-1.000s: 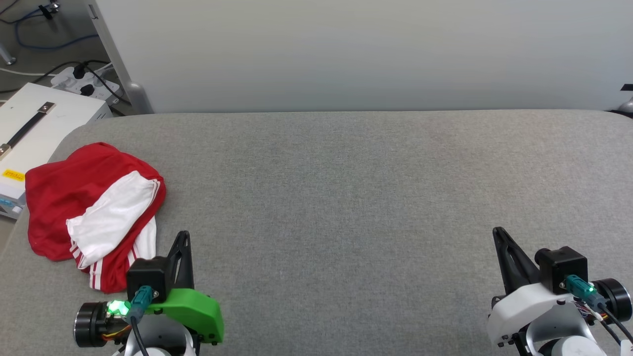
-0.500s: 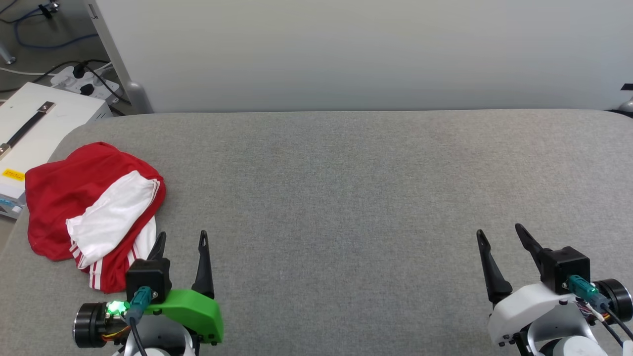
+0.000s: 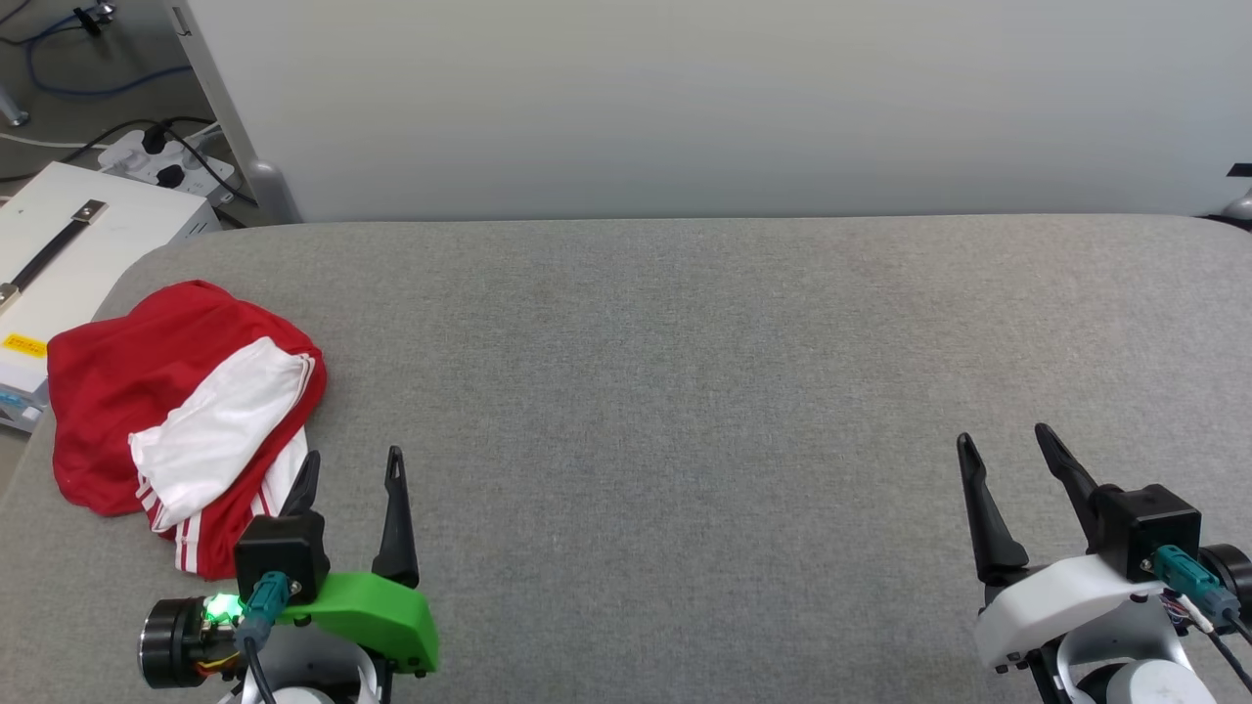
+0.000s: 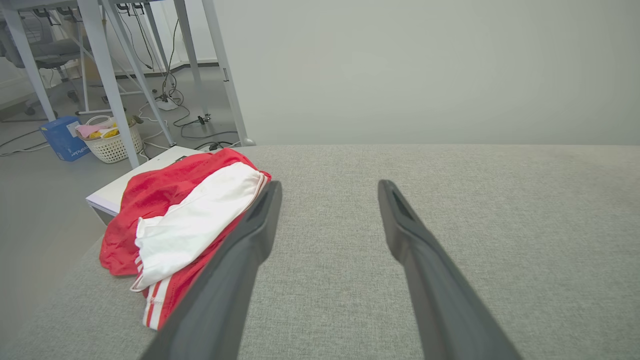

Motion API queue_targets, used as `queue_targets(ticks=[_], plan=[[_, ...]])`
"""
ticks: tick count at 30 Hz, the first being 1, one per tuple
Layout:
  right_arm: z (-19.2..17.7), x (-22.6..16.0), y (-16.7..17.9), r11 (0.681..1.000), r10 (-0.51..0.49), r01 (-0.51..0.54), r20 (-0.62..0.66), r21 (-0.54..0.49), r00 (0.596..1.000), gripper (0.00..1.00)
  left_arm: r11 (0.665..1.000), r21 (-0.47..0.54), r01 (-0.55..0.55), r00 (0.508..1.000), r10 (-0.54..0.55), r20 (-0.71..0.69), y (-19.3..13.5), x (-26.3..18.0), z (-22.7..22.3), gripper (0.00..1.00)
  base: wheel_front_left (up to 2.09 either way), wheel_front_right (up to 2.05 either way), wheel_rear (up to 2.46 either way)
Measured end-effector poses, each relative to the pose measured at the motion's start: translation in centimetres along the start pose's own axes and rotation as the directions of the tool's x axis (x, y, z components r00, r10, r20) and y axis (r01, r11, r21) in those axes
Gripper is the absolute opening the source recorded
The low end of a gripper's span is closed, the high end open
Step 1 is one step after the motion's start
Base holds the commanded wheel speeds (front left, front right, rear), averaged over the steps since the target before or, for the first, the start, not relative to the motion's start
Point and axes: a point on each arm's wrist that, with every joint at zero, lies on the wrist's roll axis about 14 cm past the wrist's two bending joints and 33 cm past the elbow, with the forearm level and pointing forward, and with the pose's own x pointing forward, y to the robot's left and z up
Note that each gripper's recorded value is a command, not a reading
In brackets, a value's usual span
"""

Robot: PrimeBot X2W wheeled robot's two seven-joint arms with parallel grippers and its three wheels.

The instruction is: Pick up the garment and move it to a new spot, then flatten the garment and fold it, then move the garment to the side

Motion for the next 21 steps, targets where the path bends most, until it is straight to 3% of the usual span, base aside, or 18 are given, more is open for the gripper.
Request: queue_targets(ticks=[21], plan=[[0.64,-0.06,0.35,0.999,0.008,-0.010,0.046,0.035,0.999,1.00,1.000,-0.004,-0.014,0.999,0.014,0.031,0.20,-0.02,0.21,1.00,0.00,0.00,0.00]])
